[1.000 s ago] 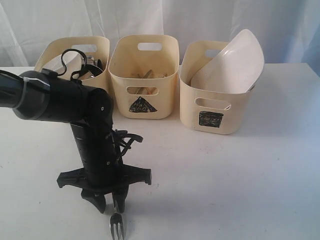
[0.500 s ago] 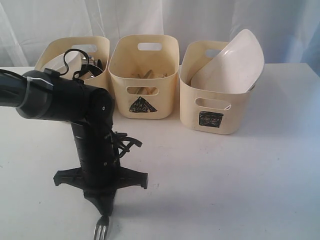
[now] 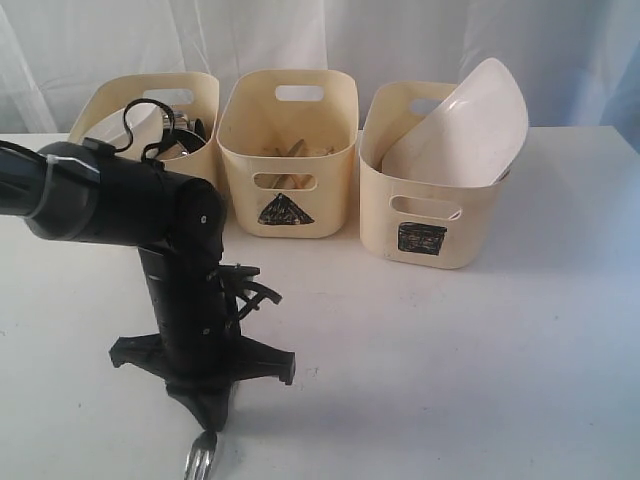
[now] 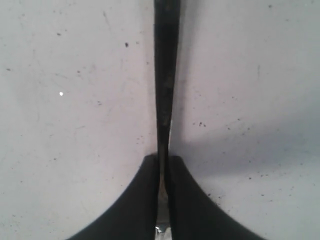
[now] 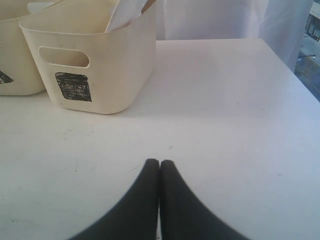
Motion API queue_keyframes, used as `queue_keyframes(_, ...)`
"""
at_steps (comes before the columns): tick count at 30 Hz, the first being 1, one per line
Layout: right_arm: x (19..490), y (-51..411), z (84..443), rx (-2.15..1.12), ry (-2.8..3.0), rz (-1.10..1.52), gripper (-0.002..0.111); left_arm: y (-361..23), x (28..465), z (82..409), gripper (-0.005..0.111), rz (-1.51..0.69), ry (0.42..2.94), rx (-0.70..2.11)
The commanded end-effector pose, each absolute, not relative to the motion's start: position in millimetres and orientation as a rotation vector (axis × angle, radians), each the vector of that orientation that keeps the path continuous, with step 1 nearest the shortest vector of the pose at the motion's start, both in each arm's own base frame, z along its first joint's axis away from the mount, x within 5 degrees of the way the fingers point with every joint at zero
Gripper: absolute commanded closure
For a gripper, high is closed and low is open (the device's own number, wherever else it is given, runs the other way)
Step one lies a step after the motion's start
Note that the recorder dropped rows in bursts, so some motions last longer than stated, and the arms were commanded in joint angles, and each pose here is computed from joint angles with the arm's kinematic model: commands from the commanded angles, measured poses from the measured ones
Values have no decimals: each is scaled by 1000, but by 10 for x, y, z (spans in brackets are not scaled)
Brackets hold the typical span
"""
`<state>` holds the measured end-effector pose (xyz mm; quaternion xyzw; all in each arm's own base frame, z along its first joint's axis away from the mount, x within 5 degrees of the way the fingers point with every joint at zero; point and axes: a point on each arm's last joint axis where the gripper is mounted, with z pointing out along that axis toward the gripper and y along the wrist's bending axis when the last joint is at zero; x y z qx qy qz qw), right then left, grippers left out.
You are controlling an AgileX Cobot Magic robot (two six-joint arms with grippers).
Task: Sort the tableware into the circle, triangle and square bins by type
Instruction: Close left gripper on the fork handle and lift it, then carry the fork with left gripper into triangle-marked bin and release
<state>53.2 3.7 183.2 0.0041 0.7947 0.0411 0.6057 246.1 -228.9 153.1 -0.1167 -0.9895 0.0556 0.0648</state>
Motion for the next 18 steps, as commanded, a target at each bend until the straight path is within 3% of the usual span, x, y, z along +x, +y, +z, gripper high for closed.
queue_keyframes(1,532,35,1816,18,1834,97,108,-2268,2435,1741,107,214,-3052,-409)
queue_keyframes(18,532,35,1816,18,1834,97,108,-2204,2483,2480,107,483,-3401,-641)
